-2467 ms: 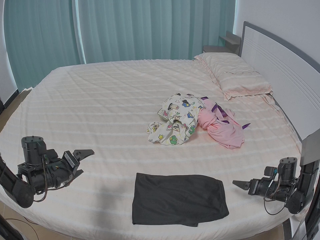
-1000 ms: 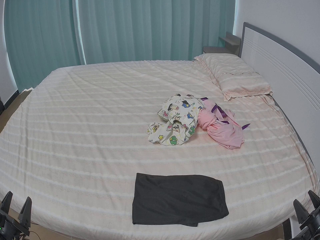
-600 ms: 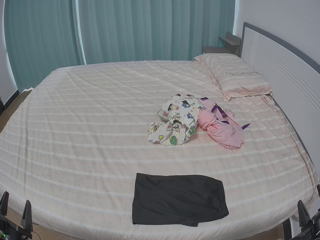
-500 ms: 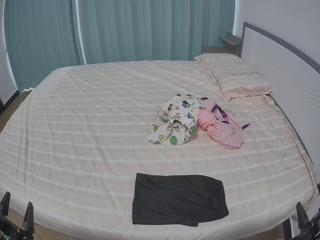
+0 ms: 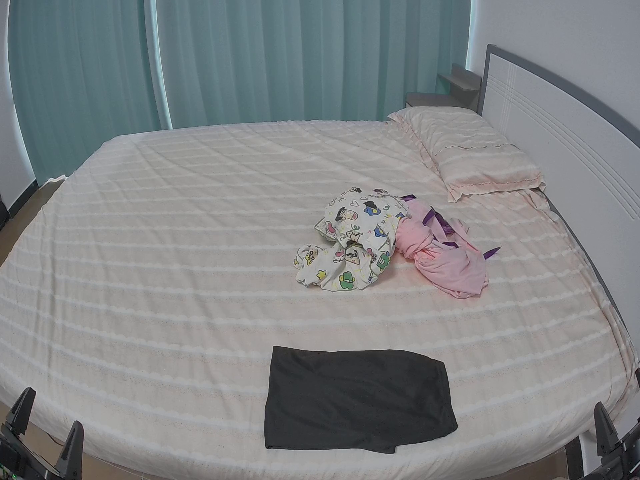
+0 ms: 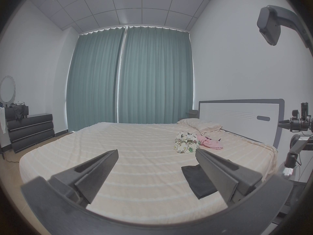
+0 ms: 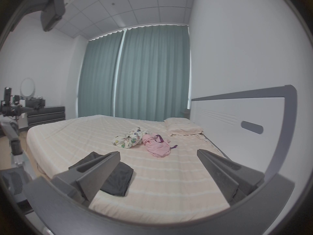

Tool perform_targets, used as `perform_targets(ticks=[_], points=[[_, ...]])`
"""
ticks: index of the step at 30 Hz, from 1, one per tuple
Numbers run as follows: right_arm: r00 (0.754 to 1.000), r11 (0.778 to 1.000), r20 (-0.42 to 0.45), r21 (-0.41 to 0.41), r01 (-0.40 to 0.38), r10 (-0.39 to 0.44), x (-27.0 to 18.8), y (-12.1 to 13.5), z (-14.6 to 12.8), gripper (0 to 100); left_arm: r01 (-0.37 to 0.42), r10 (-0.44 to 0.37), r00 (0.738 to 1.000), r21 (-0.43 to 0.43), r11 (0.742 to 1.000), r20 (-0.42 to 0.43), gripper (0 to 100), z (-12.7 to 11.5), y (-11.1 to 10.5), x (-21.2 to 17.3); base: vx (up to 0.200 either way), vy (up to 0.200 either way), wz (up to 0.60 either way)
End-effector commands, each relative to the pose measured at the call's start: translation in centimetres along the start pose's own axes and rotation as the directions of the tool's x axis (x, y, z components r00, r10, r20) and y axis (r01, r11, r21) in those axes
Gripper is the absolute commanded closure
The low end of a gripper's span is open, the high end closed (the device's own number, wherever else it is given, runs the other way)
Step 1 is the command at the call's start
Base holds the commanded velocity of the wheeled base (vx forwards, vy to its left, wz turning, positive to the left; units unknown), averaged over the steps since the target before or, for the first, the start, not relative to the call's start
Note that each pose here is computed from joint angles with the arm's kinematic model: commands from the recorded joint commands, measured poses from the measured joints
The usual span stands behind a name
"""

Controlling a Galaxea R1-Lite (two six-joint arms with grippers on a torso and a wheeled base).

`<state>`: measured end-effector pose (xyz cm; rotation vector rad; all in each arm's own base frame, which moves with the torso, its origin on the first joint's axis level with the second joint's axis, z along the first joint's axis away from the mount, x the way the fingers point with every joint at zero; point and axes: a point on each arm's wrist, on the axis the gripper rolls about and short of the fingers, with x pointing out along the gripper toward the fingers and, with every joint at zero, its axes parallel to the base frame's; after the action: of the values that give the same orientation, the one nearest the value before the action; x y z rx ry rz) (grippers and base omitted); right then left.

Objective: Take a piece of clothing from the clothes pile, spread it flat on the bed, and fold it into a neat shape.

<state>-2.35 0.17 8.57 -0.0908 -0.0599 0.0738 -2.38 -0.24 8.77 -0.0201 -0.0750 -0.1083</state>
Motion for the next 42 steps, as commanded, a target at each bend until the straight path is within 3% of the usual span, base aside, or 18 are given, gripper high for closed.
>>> perform_targets(ticks=[1, 5, 6, 9, 12, 14, 20, 21, 26, 31, 34, 38, 41, 42], points=[[0.999, 0.998, -0.014, 0.032, 0.053, -0.052, 0.0, -0.1, -0.5, 0, -0.005, 0.005, 1.000, -0.002, 1.000, -0.012, 0, -0.5, 0.0, 0.0, 0.000, 0.000, 0.00], [0.993, 0.992, -0.018, 0.040, 0.117, -0.116, 0.0, -0.2, -0.4, 0, -0.049, 0.049, 0.999, -0.004, 0.999, -0.011, 0, -0.5, 0.1, 0.0, 0.000, 0.000, 0.00], [0.991, 0.990, -0.022, 0.041, 0.134, -0.133, 0.0, -0.3, -0.5, 0, -0.120, 0.120, 0.993, 0.006, 0.993, -0.008, 0, -0.5, 0.3, 0.0, 0.000, 0.000, 0.00], [0.991, 0.989, -0.021, 0.055, 0.135, -0.134, 0.0, -0.3, -0.4, 0, -0.214, 0.215, 0.977, 0.039, 0.976, -0.010, 0, -0.6, 0.5, 0.0, 0.000, 0.000, 0.00], [0.992, 0.989, -0.008, 0.082, 0.125, -0.125, 0.0, -0.3, -0.4, 0, -0.249, 0.250, 0.968, 0.015, 0.968, -0.022, 0, -0.7, 0.6, -0.1, 0.000, 0.000, 0.00], [0.993, 0.989, -0.006, 0.081, 0.121, -0.121, 0.0, -0.2, -0.4, 0, -0.251, 0.251, 0.968, 0.004, 0.968, -0.021, 0, -0.7, 0.6, -0.1, 0.000, 0.000, 0.00], [1.000, 0.996, 0.003, 0.085, -0.011, 0.011, 0.0, 0.1, -0.4, 0, -0.210, 0.209, 0.978, -0.018, 0.978, -0.025, 0, -0.7, 0.5, 0.0, 0.000, 0.000, 0.00], [0.998, 0.994, 0.009, 0.090, -0.062, 0.061, 0.0, 0.2, -0.4, 0, -0.170, 0.169, 0.985, -0.033, 0.985, -0.038, 0, -0.9, 0.4, 0.0, 0.000, 0.000, 0.00], [0.994, 0.991, 0.011, 0.083, -0.106, 0.105, 0.0, 0.3, -0.4, 0, -0.117, 0.119, 0.990, 0.039, 0.992, -0.072, 0, -1.2, 0.3, 0.0, 0.000, 0.000, 0.00], [0.990, 0.988, 0.084, -0.119, -0.100, 0.110, -0.2, 0.2, 0.7, 0, -0.107, 0.110, 0.991, 0.047, 0.993, -0.072, 0, -1.2, 0.3, 0.0, 0.000, 0.000, 0.00], [0.995, 0.992, 0.028, -0.084, -0.094, 0.096, 0.0, 0.2, -0.2, 0, -0.109, 0.112, 0.991, 0.037, 0.993, -0.074, 0, -1.2, 0.3, 0.0, 0.000, 0.000, 0.00], [0.997, 0.995, -0.016, 0.070, -0.074, 0.076, -0.1, 0.2, -0.2, 0, -0.109, 0.112, 0.991, 0.035, 0.993, -0.074, 0, -1.2, 0.3, 0.0, 0.000, 0.000, 0.00], [1.000, 0.995, -0.019, 0.096, -0.008, 0.010, -0.1, 0.1, -0.3, 0, -0.109, 0.112, 0.991, 0.035, 0.993, -0.074, 0, -1.2, 0.3, 0.0, 0.000, 0.000, 0.00], [1.000, 0.997, -0.027, 0.072, 0.011, -0.010, 0.0, 0.0, -0.6, 0, -0.109, 0.112, 0.991, 0.035, 0.993, -0.074, 0, -1.2, 0.3, 0.0, 0.000, 0.000, 0.00]])
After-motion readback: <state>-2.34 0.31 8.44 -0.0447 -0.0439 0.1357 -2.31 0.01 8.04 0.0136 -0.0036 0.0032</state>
